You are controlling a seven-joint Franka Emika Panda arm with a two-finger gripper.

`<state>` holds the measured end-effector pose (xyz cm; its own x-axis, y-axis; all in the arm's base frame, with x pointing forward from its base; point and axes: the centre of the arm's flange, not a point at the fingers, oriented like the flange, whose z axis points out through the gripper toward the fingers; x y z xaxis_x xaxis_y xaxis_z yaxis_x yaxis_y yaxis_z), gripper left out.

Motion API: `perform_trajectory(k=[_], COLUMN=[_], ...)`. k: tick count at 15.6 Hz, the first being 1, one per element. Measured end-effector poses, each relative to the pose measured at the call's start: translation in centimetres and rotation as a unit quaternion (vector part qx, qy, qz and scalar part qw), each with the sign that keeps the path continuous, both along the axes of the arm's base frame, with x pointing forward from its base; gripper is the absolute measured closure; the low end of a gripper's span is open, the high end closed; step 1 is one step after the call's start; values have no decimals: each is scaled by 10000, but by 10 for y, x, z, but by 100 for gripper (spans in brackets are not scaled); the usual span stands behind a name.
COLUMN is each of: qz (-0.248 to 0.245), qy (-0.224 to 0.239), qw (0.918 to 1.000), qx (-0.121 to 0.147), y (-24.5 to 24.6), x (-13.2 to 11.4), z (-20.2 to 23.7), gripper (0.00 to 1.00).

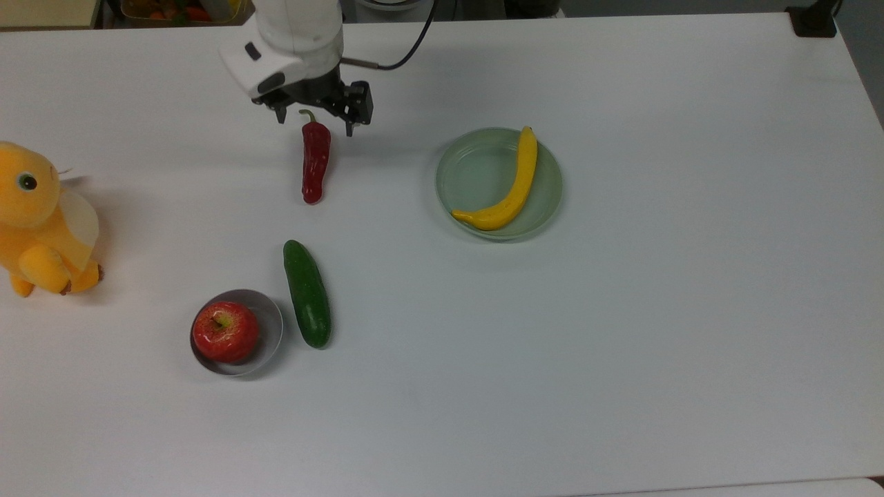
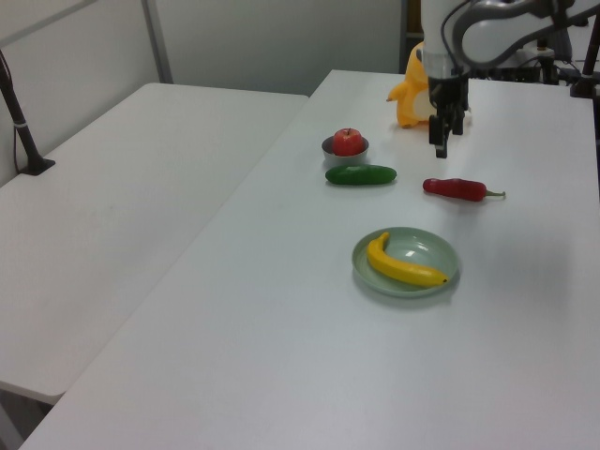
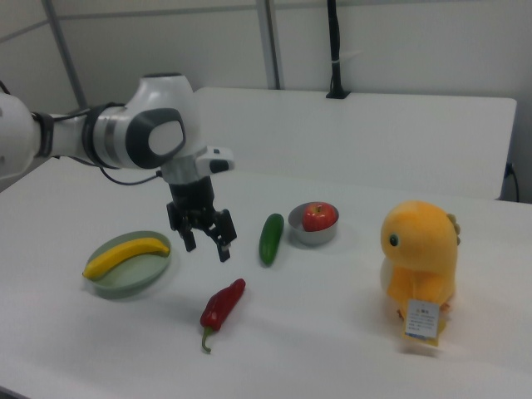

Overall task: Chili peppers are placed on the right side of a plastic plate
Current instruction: 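Lower the gripper and close it on the red chili pepper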

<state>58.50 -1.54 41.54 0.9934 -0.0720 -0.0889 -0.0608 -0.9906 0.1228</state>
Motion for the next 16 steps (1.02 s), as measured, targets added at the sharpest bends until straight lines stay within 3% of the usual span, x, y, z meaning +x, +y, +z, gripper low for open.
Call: perform_trajectory(k=[5,16], qz=[68,128], qy=[387,513], qw=[9991,9984], qx=[-152,-220], y=[-3,-9], x=[5,10], z=[-45,-89], gripper=[0,0])
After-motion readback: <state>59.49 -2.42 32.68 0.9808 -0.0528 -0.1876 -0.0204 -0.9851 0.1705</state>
